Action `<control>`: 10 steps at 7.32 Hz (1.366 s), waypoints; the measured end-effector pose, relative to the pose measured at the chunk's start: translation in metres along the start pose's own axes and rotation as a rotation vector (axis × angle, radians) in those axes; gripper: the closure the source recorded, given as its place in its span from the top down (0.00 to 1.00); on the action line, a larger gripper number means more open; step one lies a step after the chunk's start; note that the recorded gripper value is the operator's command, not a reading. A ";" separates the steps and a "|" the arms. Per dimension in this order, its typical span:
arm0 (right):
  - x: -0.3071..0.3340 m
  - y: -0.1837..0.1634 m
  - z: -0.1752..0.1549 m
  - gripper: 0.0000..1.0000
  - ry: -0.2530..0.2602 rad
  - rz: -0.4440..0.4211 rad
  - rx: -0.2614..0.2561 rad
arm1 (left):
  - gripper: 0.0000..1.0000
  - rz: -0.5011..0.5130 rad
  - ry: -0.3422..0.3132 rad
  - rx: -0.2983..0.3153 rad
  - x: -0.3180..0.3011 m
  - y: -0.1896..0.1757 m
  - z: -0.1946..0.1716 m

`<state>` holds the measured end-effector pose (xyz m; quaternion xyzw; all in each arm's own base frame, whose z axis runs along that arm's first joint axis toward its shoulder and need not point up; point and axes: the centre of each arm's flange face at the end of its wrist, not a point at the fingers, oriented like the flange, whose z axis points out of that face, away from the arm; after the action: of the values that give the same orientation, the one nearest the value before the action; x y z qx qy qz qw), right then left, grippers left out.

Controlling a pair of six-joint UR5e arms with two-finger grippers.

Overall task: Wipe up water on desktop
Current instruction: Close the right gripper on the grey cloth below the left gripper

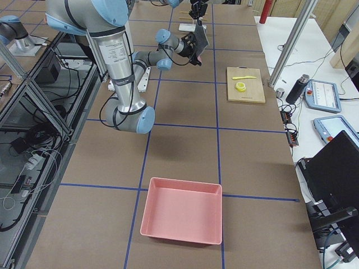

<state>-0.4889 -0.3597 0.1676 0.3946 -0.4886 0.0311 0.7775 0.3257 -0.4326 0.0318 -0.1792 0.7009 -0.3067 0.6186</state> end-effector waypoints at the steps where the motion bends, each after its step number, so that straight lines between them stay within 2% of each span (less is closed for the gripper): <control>1: 0.000 0.000 0.000 0.09 -0.001 0.000 0.001 | 0.00 0.000 0.001 0.000 0.000 0.000 0.000; 3: 0.001 0.000 -0.001 0.08 -0.001 0.001 0.001 | 0.00 0.000 0.002 0.001 0.000 0.000 -0.001; 4: 0.001 0.001 0.000 0.00 -0.001 0.000 0.001 | 0.00 0.001 0.003 0.001 0.000 0.000 -0.001; 8: 0.002 0.000 -0.002 0.00 -0.003 0.002 0.002 | 0.00 -0.001 0.000 0.004 -0.001 -0.002 0.000; 9: 0.002 -0.001 -0.002 0.00 -0.003 0.003 0.002 | 0.23 0.000 0.000 0.006 -0.002 -0.004 0.000; 10: 0.003 -0.001 -0.002 0.00 -0.002 0.002 0.003 | 0.34 0.019 -0.001 0.012 -0.002 -0.007 0.000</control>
<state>-0.4851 -0.3597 0.1692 0.3951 -0.4900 0.0321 0.7764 0.3248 -0.4363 0.0377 -0.1687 0.7006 -0.3048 0.6228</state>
